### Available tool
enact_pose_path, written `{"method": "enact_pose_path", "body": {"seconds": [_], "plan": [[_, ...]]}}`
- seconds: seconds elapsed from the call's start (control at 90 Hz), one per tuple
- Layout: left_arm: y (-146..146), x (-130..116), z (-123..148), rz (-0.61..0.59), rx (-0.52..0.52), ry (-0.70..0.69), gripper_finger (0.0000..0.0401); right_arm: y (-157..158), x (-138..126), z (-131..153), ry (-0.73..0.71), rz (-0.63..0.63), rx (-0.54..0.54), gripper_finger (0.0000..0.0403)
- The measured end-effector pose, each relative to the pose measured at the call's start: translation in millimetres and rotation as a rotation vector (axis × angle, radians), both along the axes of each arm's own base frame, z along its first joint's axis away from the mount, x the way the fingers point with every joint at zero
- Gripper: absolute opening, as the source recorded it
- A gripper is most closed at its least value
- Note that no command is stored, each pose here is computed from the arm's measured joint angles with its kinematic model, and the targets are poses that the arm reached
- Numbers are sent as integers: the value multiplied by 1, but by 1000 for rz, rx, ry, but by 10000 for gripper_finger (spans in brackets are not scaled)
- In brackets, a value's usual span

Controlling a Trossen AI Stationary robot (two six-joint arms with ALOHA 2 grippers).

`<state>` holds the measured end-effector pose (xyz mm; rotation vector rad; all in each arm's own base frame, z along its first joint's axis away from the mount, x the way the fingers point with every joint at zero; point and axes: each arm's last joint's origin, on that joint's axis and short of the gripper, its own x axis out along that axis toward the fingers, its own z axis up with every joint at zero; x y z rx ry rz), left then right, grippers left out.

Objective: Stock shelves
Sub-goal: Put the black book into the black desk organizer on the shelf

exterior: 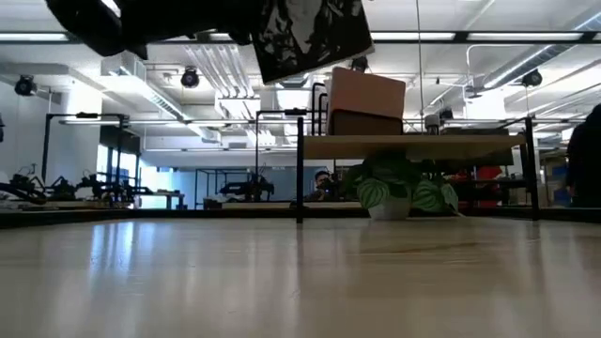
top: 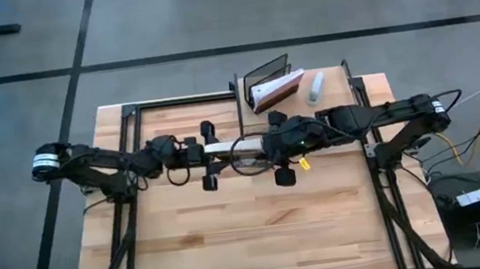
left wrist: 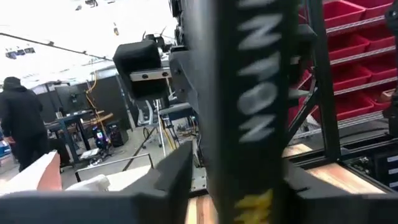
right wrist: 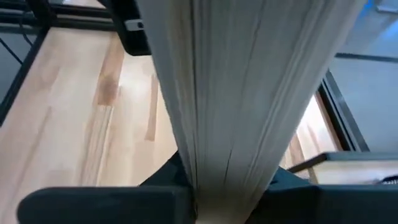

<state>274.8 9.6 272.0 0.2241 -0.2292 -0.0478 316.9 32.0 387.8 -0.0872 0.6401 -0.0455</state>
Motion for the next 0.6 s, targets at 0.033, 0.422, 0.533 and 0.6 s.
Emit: {"method": "enact_pose_path", "body": {"seconds": [0.033,0.422,0.533,0.6], "plan": [[0,1,0,0,-1,3,60,0,-1,0,5,-3,-2,55],[0,-1,3,3,-19,-16,37,-1,-5,-1,41,22,-36,66],[1,-2,7,4,-27,-40,35,-1,-7,-2,61,33,-43,88],[1,-3,9,4,-29,-55,35,-1,-7,-2,67,37,-47,102]]}}
